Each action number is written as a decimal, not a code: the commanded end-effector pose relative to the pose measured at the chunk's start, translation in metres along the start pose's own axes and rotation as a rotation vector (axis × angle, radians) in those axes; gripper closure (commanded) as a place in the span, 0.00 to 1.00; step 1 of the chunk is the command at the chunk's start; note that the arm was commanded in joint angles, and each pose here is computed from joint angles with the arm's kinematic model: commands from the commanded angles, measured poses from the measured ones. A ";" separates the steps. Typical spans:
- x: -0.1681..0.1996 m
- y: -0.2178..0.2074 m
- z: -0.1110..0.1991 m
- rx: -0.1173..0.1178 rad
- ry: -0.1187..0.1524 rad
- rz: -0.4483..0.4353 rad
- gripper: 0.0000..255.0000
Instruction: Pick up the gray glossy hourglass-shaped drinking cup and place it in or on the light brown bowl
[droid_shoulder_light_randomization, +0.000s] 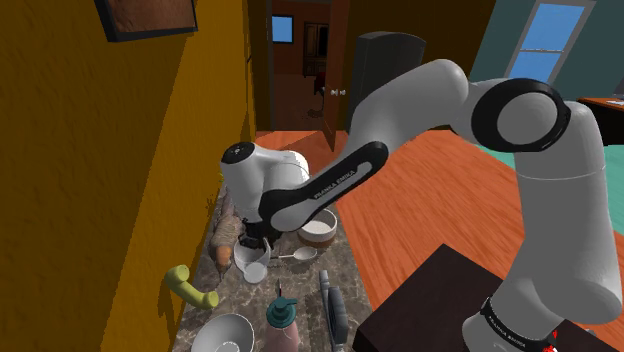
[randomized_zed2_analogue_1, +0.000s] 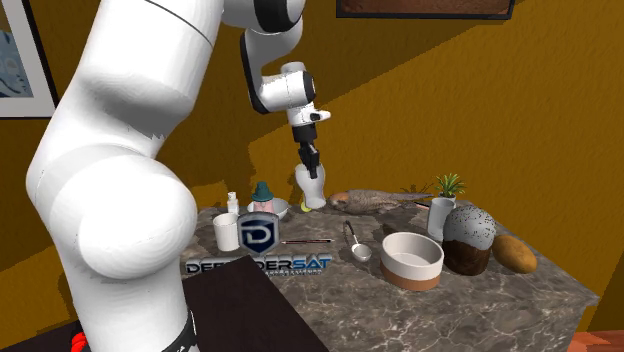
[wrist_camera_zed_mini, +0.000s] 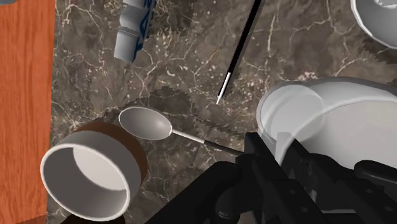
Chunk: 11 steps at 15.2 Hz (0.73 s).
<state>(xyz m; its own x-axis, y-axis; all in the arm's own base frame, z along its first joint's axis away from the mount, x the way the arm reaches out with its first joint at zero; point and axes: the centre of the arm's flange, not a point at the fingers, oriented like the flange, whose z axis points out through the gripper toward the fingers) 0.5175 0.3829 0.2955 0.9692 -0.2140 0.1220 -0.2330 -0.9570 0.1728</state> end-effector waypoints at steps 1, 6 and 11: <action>0.001 0.002 -0.011 0.000 0.000 0.000 1.00; 0.004 0.007 -0.037 0.000 0.000 0.000 1.00; 0.025 0.042 -0.042 0.000 0.000 0.000 1.00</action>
<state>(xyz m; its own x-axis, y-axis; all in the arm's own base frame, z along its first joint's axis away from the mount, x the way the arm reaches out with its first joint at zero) 0.5241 0.3562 0.3441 0.9690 -0.2147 0.1221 -0.2337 -0.9568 0.1727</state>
